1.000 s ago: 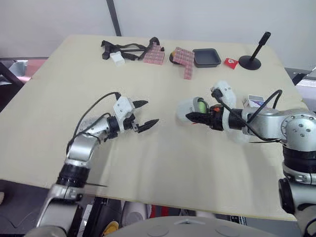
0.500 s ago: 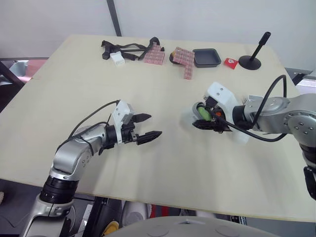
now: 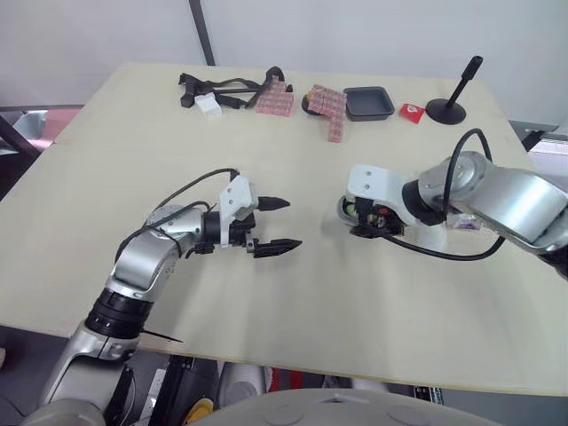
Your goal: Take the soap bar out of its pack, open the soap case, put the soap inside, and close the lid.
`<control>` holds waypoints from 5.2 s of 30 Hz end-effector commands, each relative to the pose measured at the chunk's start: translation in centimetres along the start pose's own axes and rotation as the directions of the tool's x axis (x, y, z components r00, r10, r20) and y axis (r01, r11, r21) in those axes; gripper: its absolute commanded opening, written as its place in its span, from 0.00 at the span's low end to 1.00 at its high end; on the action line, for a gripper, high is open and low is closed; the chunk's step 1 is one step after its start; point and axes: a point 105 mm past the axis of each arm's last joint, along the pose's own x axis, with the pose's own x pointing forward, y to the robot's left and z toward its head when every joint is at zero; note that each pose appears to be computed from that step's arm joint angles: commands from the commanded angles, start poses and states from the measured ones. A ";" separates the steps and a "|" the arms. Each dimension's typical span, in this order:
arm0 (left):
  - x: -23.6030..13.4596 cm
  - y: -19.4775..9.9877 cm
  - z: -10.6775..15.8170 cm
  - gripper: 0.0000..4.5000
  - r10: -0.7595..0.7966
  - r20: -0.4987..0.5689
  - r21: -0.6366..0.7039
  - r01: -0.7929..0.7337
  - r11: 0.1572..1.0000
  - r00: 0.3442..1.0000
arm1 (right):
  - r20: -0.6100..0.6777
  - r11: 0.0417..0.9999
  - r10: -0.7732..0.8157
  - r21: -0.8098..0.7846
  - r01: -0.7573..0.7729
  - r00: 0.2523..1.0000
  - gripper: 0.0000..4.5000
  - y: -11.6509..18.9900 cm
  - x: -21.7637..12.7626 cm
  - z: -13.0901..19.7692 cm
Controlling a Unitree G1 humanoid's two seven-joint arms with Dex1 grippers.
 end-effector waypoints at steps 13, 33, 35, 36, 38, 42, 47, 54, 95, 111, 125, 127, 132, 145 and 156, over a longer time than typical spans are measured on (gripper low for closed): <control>3.0 0.2 1.2 1.00 -0.166 -0.003 0.122 0.165 0.979 0.986 | -0.050 0.967 0.077 -0.239 -0.086 0.996 0.48 -0.3 0.7 2.1; 5.7 0.5 1.6 0.82 -0.171 0.016 0.153 0.166 0.974 0.985 | -0.067 0.969 0.074 -0.232 -0.088 0.995 0.48 -0.8 1.5 2.7; 5.8 0.6 1.5 0.82 -0.165 0.015 0.156 0.160 0.975 0.986 | -0.062 0.968 0.078 -0.234 -0.091 0.995 0.48 -0.6 1.6 2.8; 5.9 0.6 1.5 0.82 -0.163 0.015 0.156 0.158 0.975 0.987 | -0.061 0.968 0.078 -0.236 -0.090 0.995 0.48 -0.6 1.6 2.9; 6.0 0.7 1.5 0.82 -0.158 0.015 0.157 0.154 0.976 0.987 | -0.056 0.966 0.081 -0.241 -0.092 0.995 0.48 -0.5 1.6 3.1; 6.1 0.8 1.4 0.82 -0.152 0.017 0.160 0.147 0.976 0.988 | -0.046 0.965 0.088 -0.245 -0.097 0.995 0.48 -0.3 1.5 3.5; 6.2 0.9 1.4 0.82 -0.151 0.016 0.160 0.146 0.976 0.988 | -0.046 0.965 0.091 -0.242 -0.099 0.995 0.48 -0.2 1.6 3.5; 6.3 0.8 1.6 0.43 -0.150 0.039 0.157 0.142 0.977 0.988 | -0.043 0.966 0.096 -0.235 -0.104 0.994 0.48 -0.2 1.6 3.6; 1.4 2.2 -0.9 0.43 -0.014 0.242 0.219 -0.040 0.975 0.970 | -0.014 0.917 -0.181 0.358 0.174 0.983 0.99 -3.2 -4.1 -3.1; 2.0 1.6 -2.6 0.43 -0.064 0.307 0.190 0.005 0.982 0.950 | -0.257 0.682 -0.281 0.624 0.381 0.925 0.99 -1.3 -6.6 -11.4; 2.1 1.3 -3.6 0.43 -0.061 0.281 0.207 0.002 0.978 0.958 | -0.367 0.493 -0.247 0.750 0.442 0.897 0.99 -1.0 -4.8 -15.6; 2.1 1.3 -3.6 0.43 -0.058 0.282 0.208 -0.002 0.978 0.958 | -0.360 0.473 -0.232 0.770 0.428 0.904 0.99 -0.8 -4.5 -15.8; 2.1 1.1 -3.7 0.43 -0.054 0.283 0.211 -0.007 0.977 0.958 | -0.377 0.432 -0.206 0.793 0.430 0.903 0.99 -0.8 -3.4 -16.4; 2.1 1.1 -3.7 0.43 -0.050 0.277 0.216 -0.012 0.976 0.960 | -0.360 0.465 -0.181 0.788 0.403 0.915 0.43 -0.6 -2.4 -15.5; 2.4 1.1 -3.9 0.43 -0.053 0.288 0.175 0.001 0.984 0.956 | -0.281 0.662 -0.250 0.649 0.376 0.926 0.43 -0.6 -3.1 -11.5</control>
